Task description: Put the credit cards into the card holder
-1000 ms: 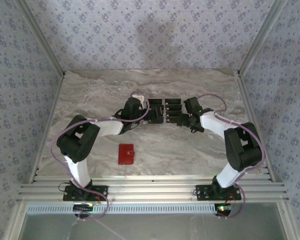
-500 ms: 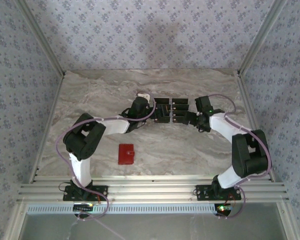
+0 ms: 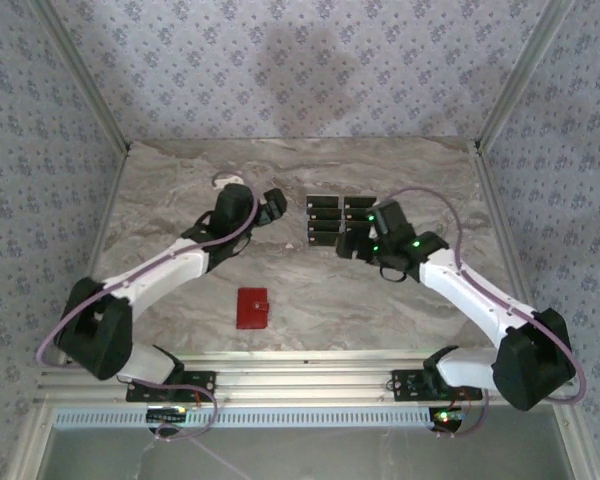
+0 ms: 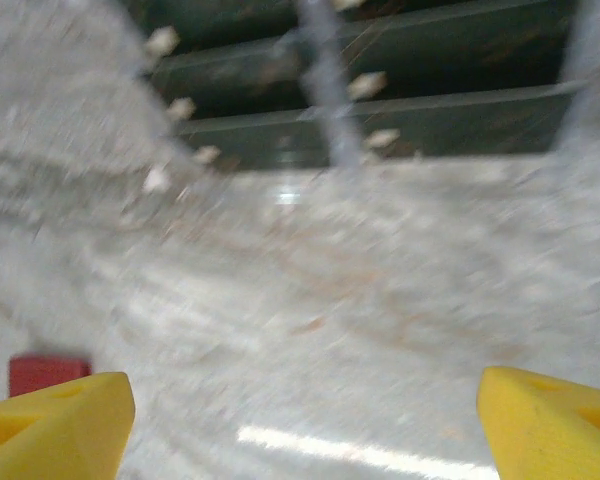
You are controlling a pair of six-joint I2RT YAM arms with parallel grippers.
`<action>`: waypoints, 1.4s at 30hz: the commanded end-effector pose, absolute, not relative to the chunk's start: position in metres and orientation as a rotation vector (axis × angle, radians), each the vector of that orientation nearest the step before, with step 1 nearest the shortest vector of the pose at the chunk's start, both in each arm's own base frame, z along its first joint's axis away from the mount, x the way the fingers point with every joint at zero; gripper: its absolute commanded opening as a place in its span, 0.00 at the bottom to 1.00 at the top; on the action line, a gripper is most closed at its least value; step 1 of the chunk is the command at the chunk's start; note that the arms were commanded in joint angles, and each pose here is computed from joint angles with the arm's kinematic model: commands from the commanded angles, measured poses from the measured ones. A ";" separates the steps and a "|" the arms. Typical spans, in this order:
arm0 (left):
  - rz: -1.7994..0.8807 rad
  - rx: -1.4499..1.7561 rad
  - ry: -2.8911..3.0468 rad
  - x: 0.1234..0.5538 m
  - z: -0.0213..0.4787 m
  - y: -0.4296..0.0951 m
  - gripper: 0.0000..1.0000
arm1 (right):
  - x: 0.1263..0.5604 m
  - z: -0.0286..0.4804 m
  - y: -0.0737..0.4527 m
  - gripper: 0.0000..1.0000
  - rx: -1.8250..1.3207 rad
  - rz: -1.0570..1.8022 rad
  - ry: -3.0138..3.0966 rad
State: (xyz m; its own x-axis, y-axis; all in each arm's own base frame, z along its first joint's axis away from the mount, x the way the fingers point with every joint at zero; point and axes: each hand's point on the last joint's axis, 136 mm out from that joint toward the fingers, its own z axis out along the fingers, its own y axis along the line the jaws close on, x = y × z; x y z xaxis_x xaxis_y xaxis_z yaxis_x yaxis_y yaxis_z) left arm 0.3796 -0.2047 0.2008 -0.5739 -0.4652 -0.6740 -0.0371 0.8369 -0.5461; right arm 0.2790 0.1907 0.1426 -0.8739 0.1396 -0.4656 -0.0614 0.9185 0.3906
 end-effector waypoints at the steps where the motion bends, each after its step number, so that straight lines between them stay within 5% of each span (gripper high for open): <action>1: -0.503 -0.557 2.215 0.357 0.206 -0.164 1.00 | 0.250 0.130 0.223 0.89 0.053 0.588 2.655; 10: -0.542 -0.902 2.182 0.316 0.272 -0.119 1.00 | 0.206 0.085 0.326 0.72 -0.117 0.605 2.771; 22: -0.626 -1.182 2.037 0.289 0.334 -0.095 1.00 | 0.206 0.058 0.403 0.55 -0.165 0.691 2.822; 42: -0.833 -1.218 1.988 0.303 0.343 -0.115 1.00 | 0.196 0.025 0.412 0.44 -0.117 0.637 2.927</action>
State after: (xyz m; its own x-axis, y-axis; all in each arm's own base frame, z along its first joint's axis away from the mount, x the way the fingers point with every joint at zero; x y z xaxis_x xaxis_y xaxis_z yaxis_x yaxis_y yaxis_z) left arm 0.3059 -0.1119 0.3460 -0.4121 -0.8308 -0.3740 -0.4262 0.5386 -0.7268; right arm 0.2007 0.4125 0.0316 -0.9805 -0.0538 -0.1888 -0.1314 0.8944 0.4276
